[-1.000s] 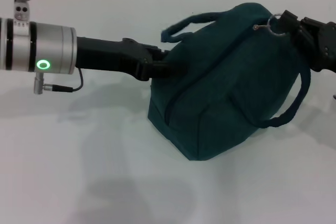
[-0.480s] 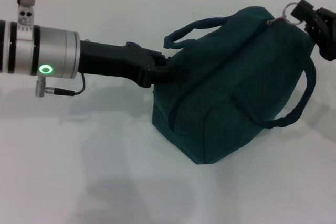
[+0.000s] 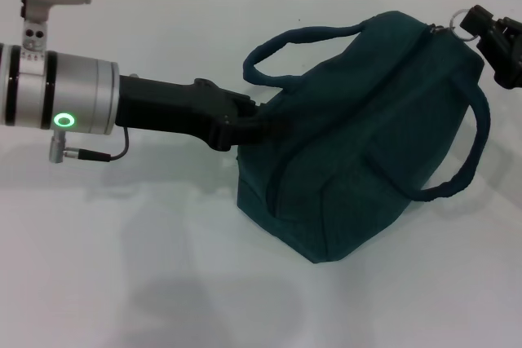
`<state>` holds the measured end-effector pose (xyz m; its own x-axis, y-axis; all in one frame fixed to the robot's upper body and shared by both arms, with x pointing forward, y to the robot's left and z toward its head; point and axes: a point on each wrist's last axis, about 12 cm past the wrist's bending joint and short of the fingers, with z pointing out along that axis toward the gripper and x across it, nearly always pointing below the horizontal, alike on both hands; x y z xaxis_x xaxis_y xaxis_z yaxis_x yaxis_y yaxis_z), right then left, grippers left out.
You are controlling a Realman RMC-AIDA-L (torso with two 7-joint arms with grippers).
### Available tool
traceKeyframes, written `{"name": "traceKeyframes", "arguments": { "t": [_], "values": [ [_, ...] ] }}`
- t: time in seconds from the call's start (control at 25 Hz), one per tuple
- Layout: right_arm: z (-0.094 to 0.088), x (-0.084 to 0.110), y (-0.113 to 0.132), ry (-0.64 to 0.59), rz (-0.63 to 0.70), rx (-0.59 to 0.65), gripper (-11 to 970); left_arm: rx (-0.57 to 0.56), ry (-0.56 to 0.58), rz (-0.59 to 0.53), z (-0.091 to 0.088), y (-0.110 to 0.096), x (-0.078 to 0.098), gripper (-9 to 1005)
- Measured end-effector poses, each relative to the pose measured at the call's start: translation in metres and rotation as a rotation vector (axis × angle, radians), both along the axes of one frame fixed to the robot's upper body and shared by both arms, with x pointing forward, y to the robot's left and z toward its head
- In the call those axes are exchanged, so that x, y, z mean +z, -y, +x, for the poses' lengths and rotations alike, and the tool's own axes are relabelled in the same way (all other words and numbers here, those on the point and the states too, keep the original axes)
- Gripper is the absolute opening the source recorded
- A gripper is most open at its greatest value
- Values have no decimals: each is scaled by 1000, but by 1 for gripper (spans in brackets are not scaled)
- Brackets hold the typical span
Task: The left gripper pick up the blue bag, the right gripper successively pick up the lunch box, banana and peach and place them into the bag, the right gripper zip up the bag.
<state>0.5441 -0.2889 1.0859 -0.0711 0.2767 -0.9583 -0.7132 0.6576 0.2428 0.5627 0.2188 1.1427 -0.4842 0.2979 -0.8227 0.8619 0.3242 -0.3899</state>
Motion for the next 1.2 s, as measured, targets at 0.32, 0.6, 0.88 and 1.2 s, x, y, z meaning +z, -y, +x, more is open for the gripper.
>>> {"name": "traceKeyframes", "arguments": {
  "t": [0.32, 0.6, 0.88, 1.2],
  "values": [
    [-2, -10, 11, -3, -31, -99, 17, -7, 19, -43, -1, -8, 7, 224],
    [-4, -17, 10, -35, -42, -102, 18, 34, 42, -79, 1, -19, 11, 159],
    [-20, -20, -6, -23, 1, 21, 18, 55, 70, -95, 6, -20, 10, 82],
    [-26, -21, -8, -21, 23, 42, 18, 142, 155, -121, 23, -32, 27, 46]
  ]
}}
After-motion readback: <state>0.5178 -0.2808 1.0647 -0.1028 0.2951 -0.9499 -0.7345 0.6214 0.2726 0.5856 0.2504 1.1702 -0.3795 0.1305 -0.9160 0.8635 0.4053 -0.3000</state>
